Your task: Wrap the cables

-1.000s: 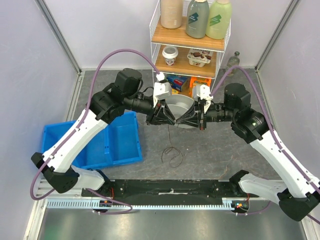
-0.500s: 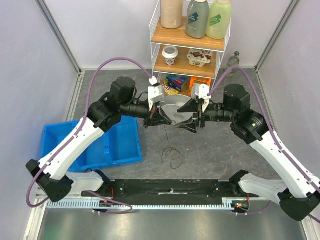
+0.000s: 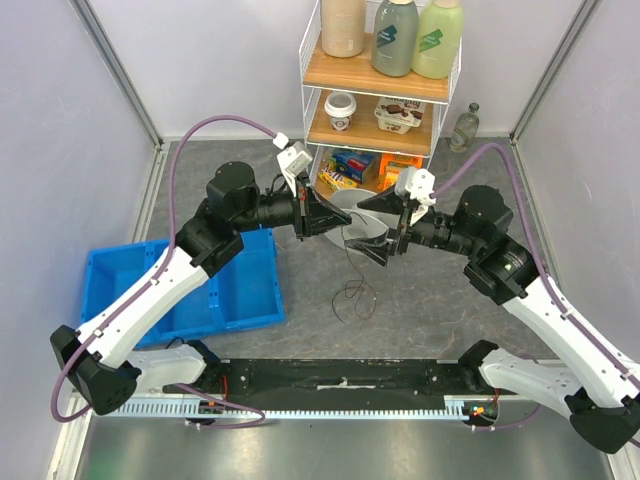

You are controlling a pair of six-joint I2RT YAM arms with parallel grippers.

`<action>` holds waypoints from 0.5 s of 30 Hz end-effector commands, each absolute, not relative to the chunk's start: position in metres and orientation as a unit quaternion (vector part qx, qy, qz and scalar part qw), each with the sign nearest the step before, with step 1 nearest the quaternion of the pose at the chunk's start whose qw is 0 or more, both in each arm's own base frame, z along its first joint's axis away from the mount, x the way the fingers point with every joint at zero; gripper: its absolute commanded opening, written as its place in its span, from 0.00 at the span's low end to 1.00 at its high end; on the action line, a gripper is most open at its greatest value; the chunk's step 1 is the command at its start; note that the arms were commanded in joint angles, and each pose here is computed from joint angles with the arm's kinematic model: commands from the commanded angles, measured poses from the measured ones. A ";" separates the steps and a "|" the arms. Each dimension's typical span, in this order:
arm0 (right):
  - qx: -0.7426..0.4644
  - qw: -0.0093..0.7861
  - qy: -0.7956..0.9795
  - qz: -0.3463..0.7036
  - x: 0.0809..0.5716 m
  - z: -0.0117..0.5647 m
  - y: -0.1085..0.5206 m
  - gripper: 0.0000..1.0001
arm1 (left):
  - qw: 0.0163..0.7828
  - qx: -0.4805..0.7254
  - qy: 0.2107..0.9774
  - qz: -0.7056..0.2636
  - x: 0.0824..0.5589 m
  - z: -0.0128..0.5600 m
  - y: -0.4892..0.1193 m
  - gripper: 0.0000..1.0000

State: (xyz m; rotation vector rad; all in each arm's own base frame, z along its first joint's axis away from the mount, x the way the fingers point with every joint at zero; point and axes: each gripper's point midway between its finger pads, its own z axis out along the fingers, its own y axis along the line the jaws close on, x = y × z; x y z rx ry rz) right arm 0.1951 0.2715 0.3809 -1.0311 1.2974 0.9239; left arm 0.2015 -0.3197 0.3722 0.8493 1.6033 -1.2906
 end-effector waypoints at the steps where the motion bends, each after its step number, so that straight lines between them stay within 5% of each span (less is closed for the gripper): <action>1: -0.432 0.635 0.541 0.343 0.211 0.391 0.272 0.82 | 0.458 0.278 0.636 -0.555 0.208 0.399 -0.321 0.02; 7: -0.429 0.662 0.533 0.305 0.215 0.386 0.269 0.63 | 0.442 0.240 0.645 -0.575 0.211 0.399 -0.323 0.02; 15: -0.416 0.671 0.548 0.275 0.225 0.378 0.264 0.51 | 0.428 0.220 0.645 -0.593 0.211 0.400 -0.325 0.02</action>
